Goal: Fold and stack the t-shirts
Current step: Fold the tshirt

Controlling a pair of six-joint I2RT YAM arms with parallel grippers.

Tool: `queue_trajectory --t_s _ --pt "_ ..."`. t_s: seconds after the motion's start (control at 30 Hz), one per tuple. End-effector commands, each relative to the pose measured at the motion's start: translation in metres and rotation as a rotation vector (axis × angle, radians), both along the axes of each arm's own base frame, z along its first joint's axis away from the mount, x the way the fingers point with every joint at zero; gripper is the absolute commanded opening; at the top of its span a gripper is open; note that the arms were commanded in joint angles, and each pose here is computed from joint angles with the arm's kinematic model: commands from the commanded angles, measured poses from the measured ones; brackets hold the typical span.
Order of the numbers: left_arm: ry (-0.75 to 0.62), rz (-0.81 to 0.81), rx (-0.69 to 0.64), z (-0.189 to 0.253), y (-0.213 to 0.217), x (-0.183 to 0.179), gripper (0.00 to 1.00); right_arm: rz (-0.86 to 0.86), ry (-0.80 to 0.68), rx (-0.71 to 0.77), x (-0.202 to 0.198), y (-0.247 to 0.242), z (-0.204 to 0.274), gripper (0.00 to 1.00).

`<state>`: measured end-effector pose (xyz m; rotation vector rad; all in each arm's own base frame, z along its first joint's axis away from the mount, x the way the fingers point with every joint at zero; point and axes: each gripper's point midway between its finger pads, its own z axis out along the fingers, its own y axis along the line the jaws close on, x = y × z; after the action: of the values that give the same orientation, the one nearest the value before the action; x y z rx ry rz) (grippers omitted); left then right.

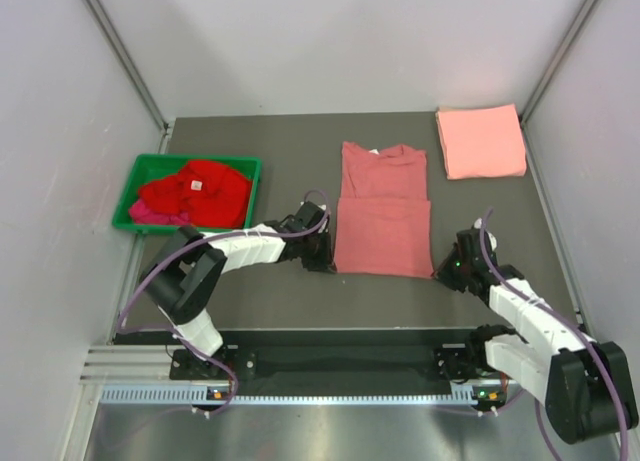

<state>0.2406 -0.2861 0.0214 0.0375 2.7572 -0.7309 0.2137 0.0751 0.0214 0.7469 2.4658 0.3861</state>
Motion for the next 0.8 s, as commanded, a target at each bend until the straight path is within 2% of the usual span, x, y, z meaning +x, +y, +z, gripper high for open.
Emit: queue_trajectory --t_s 0.0,0.23,0.53,0.77 --pt "-0.029 0.025 0.078 0.005 0.015 -0.002 0.00 -0.066 0.007 -0.084 -0.005 -0.023 0.000 0.00" --pt "-0.043 -0.008 0.041 0.017 0.002 -0.016 0.00 -0.043 0.012 -0.087 -0.013 -0.024 0.004 0.00" --pt "-0.099 -0.033 0.085 0.058 0.002 -0.050 0.00 -0.053 -0.036 -0.061 -0.030 -0.025 0.038 0.00" --pt "-0.151 -0.031 0.077 0.079 0.002 -0.061 0.00 -0.042 -0.155 -0.046 -0.028 -0.025 0.083 0.00"
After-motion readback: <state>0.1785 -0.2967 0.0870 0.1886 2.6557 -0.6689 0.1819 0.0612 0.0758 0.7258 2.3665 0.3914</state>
